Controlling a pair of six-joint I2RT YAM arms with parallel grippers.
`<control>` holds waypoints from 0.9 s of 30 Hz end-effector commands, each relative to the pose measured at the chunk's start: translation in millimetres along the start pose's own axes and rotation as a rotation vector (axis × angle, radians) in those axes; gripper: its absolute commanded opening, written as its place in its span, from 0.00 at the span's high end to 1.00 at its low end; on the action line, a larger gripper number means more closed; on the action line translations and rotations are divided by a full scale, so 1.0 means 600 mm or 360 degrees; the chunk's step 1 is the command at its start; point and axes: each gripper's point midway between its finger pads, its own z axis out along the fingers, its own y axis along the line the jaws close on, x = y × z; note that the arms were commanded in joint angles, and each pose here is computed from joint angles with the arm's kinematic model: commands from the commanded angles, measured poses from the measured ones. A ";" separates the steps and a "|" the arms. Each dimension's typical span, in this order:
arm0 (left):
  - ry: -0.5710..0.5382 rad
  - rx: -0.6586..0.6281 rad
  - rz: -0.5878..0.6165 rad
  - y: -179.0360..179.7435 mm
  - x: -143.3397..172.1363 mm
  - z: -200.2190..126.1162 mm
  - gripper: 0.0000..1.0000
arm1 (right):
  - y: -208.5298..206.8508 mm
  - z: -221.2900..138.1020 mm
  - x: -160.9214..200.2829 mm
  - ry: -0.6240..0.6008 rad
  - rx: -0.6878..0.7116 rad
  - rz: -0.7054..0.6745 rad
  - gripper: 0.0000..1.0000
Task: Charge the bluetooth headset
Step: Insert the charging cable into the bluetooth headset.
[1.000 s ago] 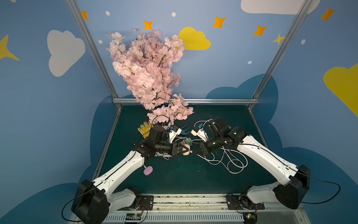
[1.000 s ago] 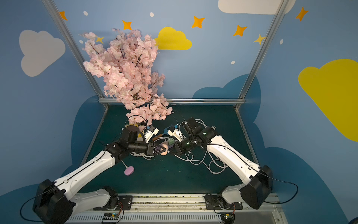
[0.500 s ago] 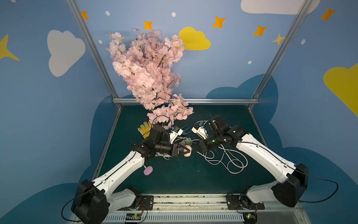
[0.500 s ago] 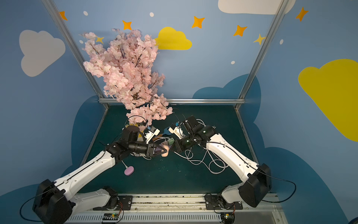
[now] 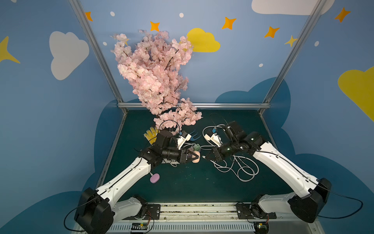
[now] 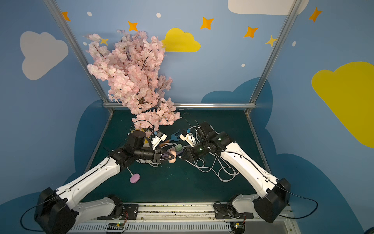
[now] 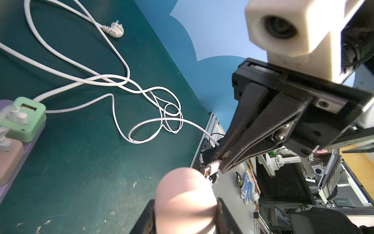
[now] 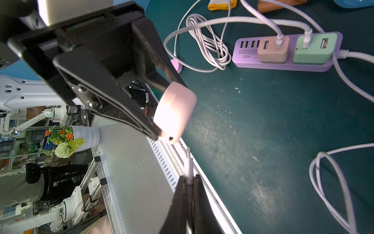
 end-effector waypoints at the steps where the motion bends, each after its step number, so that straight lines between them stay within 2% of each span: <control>1: -0.0023 0.0011 0.0047 -0.009 -0.016 -0.002 0.97 | 0.025 -0.009 -0.002 -0.0008 -0.0041 -0.0058 1.00; 27: -0.0006 0.0058 0.0041 -0.017 -0.013 -0.001 0.97 | 0.017 0.013 -0.018 0.0003 -0.0059 -0.0058 1.00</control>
